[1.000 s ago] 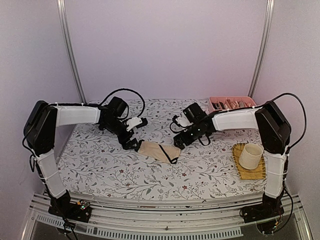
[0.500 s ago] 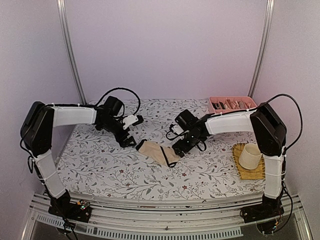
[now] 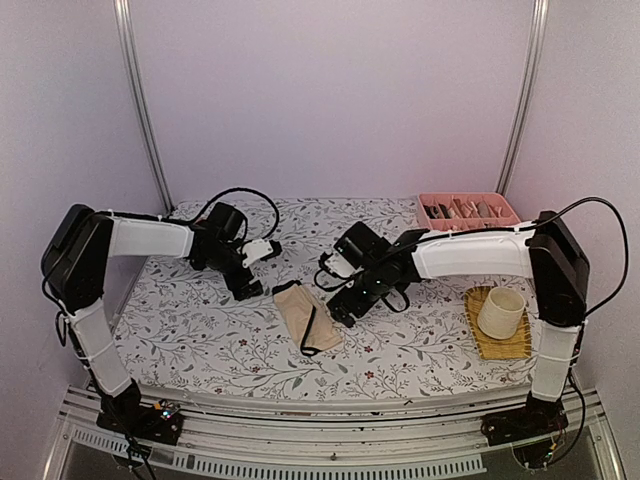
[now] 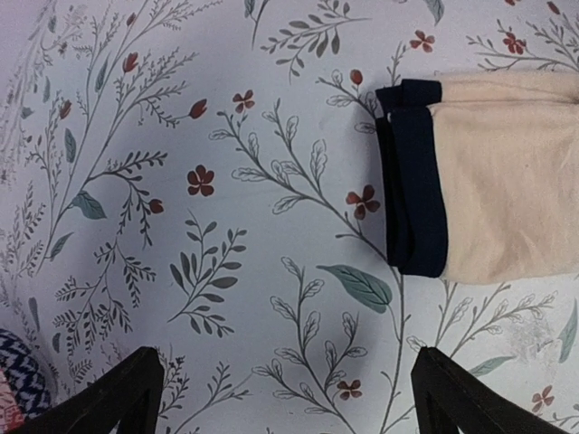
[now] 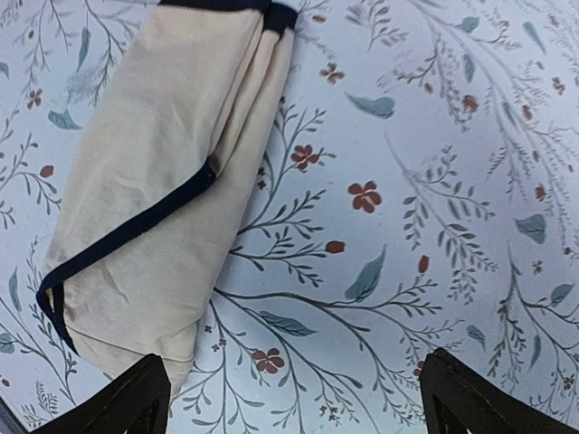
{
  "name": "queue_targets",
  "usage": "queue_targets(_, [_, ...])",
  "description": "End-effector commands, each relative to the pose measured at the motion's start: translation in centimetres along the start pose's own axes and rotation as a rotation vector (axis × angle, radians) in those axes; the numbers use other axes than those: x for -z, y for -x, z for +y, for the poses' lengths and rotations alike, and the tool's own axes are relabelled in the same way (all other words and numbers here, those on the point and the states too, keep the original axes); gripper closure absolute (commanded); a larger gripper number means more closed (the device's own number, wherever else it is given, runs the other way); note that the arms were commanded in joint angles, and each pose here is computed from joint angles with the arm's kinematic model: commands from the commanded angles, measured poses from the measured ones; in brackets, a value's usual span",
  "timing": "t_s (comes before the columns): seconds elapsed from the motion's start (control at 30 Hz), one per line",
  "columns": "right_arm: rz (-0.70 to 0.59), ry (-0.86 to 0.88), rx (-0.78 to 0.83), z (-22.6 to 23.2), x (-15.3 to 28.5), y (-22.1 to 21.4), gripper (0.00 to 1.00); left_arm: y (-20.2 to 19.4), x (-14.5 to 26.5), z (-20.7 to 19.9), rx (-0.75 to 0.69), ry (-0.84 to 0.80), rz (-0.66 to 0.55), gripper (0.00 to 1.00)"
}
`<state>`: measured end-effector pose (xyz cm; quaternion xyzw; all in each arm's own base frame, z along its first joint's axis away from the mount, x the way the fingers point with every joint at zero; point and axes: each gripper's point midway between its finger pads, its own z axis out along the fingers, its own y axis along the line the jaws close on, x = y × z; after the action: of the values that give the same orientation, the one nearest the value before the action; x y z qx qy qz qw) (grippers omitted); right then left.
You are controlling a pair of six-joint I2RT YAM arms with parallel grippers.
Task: Roll the underwear
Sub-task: Rotate the underwear at the center of the board.
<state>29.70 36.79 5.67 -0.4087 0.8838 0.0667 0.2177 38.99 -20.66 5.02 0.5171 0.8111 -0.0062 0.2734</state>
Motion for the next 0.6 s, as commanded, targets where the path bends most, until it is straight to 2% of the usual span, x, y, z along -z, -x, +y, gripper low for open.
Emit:
queue_targets(0.0, [-0.189, -0.139, -0.058, -3.2, 4.1, 2.7, 0.01, 0.0, -1.3, 0.9, -0.025, 0.043, 0.016, 0.02])
queue_targets(0.17, [-0.297, -0.207, -0.119, -5.5, 5.7, 2.1, 0.01, 0.6, -2.8, 0.4, -0.041, 0.036, 0.045, 0.02])
queue_targets(0.33, [-0.439, -0.237, -0.160, -6.8, 9.3, 2.0, 0.01, 1.2, -4.4, -0.9, -0.070, 0.004, 0.075, 0.02])
queue_targets(0.43, [-0.570, -0.198, -0.163, -6.6, 12.0, 2.4, 0.01, 2.0, -5.5, -1.5, -0.081, -0.019, 0.084, 0.02])
queue_targets(0.57, [-0.658, -0.118, -0.084, -5.0, 13.4, 2.1, 0.01, 4.3, -7.1, -0.9, -0.075, -0.025, 0.078, 0.02])
